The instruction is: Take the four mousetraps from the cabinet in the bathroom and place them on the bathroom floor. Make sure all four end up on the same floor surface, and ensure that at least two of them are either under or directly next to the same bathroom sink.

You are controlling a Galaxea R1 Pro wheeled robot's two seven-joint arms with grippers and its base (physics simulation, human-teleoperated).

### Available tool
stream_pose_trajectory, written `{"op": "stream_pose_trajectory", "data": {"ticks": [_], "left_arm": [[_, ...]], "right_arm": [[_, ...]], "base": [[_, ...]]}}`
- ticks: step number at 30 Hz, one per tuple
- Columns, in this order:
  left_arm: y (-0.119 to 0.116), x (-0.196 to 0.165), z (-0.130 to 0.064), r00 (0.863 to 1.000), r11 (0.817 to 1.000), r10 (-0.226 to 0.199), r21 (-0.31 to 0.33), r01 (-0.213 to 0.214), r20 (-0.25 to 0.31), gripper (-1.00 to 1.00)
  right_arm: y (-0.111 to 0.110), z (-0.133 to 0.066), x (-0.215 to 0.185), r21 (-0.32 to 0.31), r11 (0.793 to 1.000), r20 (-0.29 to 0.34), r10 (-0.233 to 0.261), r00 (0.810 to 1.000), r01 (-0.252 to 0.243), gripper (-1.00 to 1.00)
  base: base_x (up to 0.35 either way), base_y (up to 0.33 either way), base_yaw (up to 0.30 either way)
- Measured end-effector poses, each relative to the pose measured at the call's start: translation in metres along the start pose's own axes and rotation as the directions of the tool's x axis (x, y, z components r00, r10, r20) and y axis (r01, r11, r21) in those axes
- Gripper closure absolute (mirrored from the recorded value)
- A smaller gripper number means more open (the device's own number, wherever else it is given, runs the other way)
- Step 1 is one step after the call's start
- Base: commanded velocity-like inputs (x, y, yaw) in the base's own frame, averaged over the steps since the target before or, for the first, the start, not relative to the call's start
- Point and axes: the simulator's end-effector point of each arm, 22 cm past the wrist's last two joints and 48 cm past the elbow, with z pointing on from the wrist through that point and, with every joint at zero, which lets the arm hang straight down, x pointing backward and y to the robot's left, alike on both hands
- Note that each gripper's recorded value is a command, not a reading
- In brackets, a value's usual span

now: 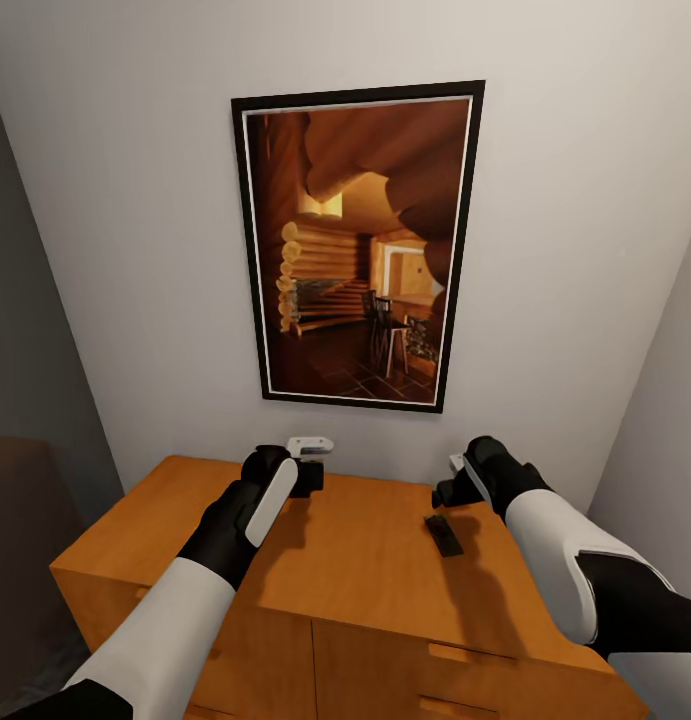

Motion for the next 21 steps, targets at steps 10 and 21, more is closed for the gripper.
{"op": "stream_pose_trajectory", "data": {"ticks": [10,21], "left_arm": [[0.000,0.000,0.000,1.000,1.000,0.000,0.001,0.000,-0.001,1.00],[0.000,0.000,0.000,1.000,1.000,0.001,0.001,-0.001,-0.001,1.00]], "right_arm": [[-0.003,-0.003,-0.030,0.010,1.000,0.132,-0.027,0.991,0.025,-1.00],[-0.004,0.003,0.004,0.011,1.000,-0.007,-0.006,1.000,0.006,-1.00]], "base": [[0.000,0.000,0.000],[0.000,0.000,0.000]]}}
